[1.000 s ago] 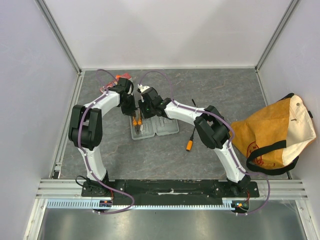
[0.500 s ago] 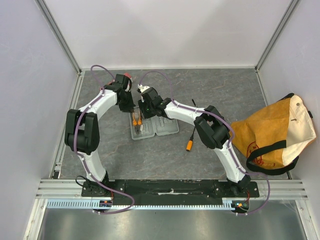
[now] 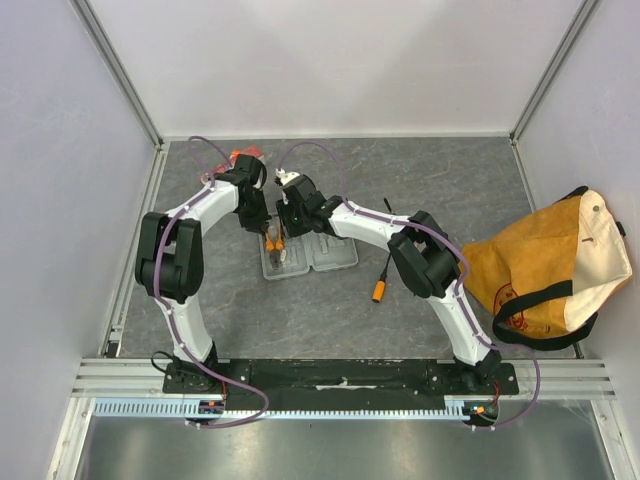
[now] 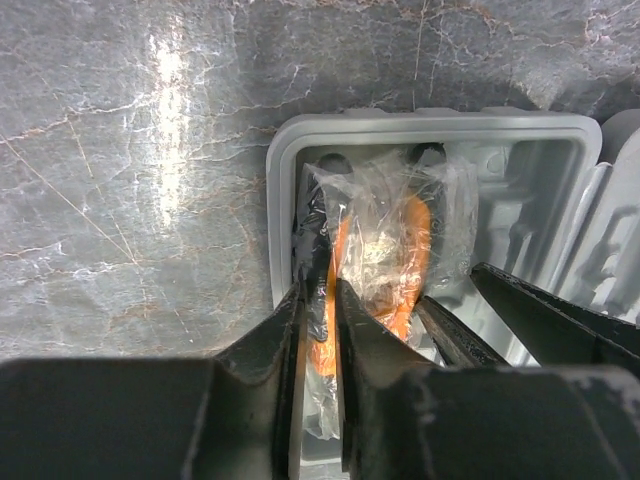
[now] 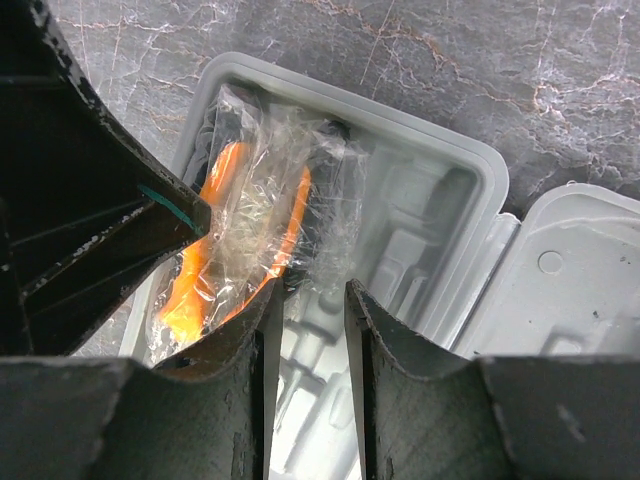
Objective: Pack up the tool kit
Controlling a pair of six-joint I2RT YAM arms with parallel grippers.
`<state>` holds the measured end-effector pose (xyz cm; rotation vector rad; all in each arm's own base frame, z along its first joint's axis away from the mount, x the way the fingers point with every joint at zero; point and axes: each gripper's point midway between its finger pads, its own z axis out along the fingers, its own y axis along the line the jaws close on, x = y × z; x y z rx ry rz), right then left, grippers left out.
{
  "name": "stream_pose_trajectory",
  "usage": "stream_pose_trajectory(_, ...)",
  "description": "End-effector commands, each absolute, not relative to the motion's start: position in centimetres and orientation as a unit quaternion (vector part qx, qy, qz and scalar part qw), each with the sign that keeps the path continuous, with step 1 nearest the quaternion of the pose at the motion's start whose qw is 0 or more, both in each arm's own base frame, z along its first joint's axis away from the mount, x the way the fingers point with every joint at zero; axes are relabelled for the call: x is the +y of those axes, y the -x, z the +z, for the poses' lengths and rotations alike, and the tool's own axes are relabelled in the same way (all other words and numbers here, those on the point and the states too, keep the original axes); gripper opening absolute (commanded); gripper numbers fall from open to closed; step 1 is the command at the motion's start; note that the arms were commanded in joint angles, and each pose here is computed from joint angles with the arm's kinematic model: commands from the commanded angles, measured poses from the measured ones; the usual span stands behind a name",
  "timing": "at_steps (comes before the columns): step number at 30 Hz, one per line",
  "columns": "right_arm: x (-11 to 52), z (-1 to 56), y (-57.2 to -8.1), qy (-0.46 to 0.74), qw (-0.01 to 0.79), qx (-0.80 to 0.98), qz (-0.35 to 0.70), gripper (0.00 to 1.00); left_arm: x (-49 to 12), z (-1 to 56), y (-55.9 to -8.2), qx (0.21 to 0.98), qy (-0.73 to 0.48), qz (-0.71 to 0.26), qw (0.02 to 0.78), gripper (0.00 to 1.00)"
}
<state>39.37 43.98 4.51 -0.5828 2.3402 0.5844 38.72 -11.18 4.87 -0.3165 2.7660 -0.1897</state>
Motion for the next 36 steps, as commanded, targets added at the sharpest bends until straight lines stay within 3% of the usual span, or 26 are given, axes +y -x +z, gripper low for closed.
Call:
stream_pose_trajectory(1, 44.7, 3.9, -39.2, 0.228, 0.317, 0.892, 0.229, 0.38, -11.9, 3.9, -38.9, 0.975, 0.123, -0.08, 0.167, 0.17)
stream_pose_trajectory(7, 44.9, 3.7, -39.1, 0.228, 0.315, 0.892, 0.232, 0.36, -11.6, 2.6, -38.1, 0.979, 0.125, -0.066, 0.147, 0.02)
stream_pose_trajectory(22, 44.6, 1.5, -38.1, 0.216, 0.286, 0.904, 0.232, 0.31, -11.0, -1.5, -34.9, 0.988, 0.129, -0.036, 0.078, 0.02)
stream_pose_trajectory(29, 44.1, -0.3, -37.3, 0.211, 0.263, 0.915, 0.223, 0.17, -10.7, -1.8, -35.0, 0.989, 0.127, -0.015, 0.069, 0.02)
stream_pose_trajectory(36, 43.7, -1.8, -36.5, 0.203, 0.237, 0.925, 0.217, 0.13, -10.4, -2.3, -34.2, 0.992, 0.123, 0.003, 0.026, 0.02)
